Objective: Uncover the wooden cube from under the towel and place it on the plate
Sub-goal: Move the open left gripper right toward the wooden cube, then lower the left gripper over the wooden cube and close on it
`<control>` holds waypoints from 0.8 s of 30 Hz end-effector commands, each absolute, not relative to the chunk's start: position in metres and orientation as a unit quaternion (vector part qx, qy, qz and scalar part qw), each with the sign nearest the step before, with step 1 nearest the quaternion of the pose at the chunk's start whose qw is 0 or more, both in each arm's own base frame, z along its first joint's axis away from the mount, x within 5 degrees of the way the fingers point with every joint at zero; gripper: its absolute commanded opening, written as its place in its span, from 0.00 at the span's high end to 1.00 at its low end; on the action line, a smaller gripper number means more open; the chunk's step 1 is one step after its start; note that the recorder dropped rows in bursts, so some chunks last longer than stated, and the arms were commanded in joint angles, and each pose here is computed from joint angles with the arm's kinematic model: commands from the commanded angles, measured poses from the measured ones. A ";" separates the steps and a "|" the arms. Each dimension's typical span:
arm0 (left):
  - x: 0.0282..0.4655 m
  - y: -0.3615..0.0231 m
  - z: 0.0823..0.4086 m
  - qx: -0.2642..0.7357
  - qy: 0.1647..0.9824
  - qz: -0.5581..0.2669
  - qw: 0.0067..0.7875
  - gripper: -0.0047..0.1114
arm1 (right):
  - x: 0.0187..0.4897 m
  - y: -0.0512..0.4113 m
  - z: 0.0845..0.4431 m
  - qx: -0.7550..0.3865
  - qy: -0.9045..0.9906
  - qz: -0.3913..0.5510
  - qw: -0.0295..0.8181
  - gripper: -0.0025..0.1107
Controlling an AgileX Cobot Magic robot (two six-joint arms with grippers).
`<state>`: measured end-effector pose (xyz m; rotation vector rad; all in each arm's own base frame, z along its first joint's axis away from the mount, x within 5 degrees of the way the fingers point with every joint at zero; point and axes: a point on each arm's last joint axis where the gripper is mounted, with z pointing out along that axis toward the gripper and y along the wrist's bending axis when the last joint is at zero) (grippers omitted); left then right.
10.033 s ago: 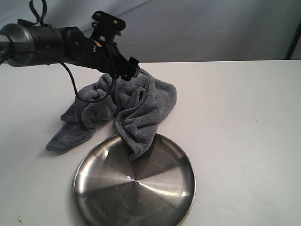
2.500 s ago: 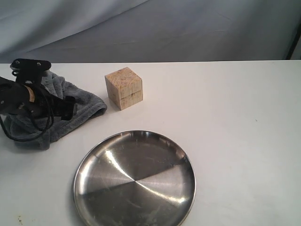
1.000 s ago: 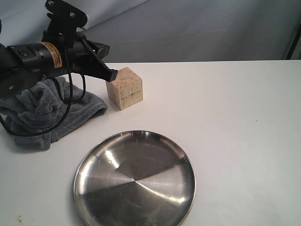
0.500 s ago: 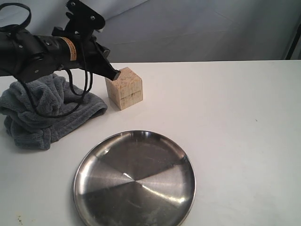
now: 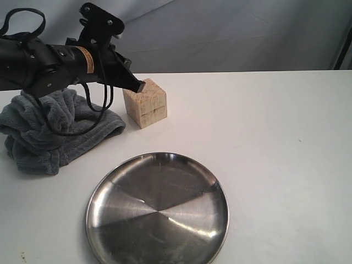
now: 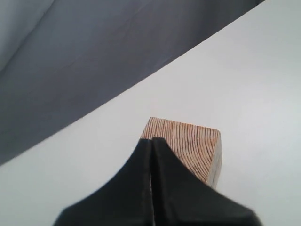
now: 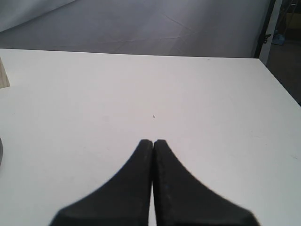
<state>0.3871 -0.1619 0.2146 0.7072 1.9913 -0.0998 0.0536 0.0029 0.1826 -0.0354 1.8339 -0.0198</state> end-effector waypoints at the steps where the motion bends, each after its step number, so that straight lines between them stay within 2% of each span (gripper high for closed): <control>1: 0.384 -0.159 0.214 0.189 0.867 -0.068 0.456 0.96 | 0.054 0.003 0.182 -0.014 0.791 -0.006 0.612 0.98; 7: 0.380 -0.157 0.209 0.271 0.860 -0.003 0.433 0.96 | 0.054 0.003 0.182 -0.014 0.791 -0.006 0.612 0.98; 14: 0.392 -0.159 0.231 0.323 0.830 0.038 0.453 0.96 | 0.054 0.003 0.182 -0.014 0.791 -0.006 0.612 0.98; 19: 0.401 -0.159 0.238 0.389 0.830 0.075 0.392 0.96 | 0.054 0.003 0.182 -0.014 0.791 -0.006 0.612 0.98; 22: 0.406 -0.163 0.231 0.434 0.832 0.025 0.344 0.96 | 0.054 0.003 0.182 -0.014 0.791 -0.006 0.612 0.98; 24: 0.411 -0.167 0.229 0.445 0.826 -0.006 0.345 0.96 | 0.054 0.003 0.182 -0.014 0.791 -0.006 0.612 0.98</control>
